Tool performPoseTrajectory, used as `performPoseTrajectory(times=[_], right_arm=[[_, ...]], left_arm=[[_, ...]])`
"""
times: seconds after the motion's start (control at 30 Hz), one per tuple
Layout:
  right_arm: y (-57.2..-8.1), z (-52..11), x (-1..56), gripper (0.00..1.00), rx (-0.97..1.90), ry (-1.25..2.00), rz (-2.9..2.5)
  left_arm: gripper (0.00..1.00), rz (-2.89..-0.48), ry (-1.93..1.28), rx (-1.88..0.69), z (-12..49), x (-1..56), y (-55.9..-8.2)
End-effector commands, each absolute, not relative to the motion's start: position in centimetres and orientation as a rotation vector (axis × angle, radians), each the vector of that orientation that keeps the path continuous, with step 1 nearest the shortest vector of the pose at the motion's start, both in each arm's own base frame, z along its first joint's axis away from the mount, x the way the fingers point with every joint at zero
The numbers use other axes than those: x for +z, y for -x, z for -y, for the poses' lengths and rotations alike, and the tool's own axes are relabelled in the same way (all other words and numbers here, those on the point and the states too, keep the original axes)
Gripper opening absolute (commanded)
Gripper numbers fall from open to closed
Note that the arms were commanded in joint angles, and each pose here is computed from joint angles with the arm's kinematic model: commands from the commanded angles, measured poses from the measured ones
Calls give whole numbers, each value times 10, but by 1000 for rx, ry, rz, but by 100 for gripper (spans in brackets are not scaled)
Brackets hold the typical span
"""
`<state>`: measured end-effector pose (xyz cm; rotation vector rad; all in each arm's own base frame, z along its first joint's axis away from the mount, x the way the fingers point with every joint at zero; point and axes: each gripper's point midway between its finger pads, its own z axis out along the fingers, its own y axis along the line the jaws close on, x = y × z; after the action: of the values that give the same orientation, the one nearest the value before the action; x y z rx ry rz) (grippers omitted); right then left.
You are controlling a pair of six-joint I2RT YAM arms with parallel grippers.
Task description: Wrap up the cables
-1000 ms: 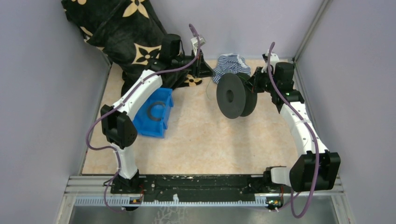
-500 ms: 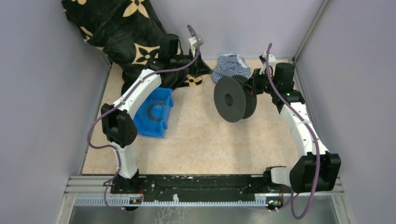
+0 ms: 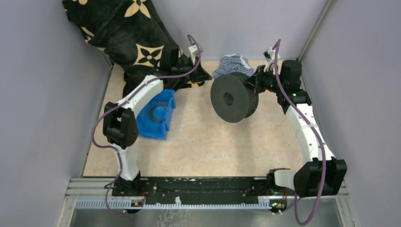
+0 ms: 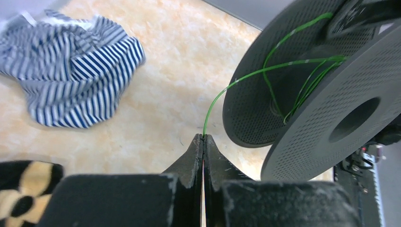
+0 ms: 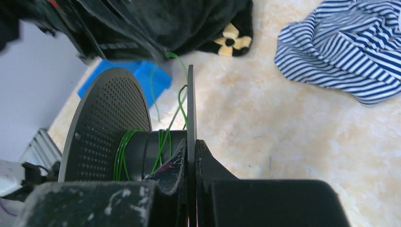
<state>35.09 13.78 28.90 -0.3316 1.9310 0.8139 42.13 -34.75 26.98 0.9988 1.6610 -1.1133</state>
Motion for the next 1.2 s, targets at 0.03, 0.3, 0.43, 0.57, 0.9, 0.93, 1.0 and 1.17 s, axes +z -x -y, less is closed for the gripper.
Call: performPoseTrajectory(times=[0.03, 0.3, 0.43, 0.57, 0.9, 0.93, 1.0, 1.17], right_arm=[[-358, -154, 370, 0, 923, 321, -1714], [-366, -158, 378, 0, 1011, 240, -1685], [-367, -160, 380, 0, 1044, 219, -1667], [-370, -160, 381, 0, 1064, 185, -1651], [-378, -161, 368, 0, 1125, 96, -1640], [-378, -162, 367, 0, 1142, 90, -1639], [-379, -164, 362, 0, 1166, 72, -1643], [-381, -165, 357, 0, 1196, 51, -1633]], left_arm=[[0, -1617, -951, -1220, 350, 278, -405], [0, -1605, -856, -1400, 354, 289, -387], [0, -1618, -811, -1519, 357, 292, -376], [0, -1607, -797, -1590, 357, 293, -368], [0, -1580, -780, -1710, 359, 286, -355], [0, -1579, -786, -1716, 361, 285, -353], [0, -1567, -792, -1729, 362, 283, -350], [0, -1567, -801, -1754, 369, 274, -343]])
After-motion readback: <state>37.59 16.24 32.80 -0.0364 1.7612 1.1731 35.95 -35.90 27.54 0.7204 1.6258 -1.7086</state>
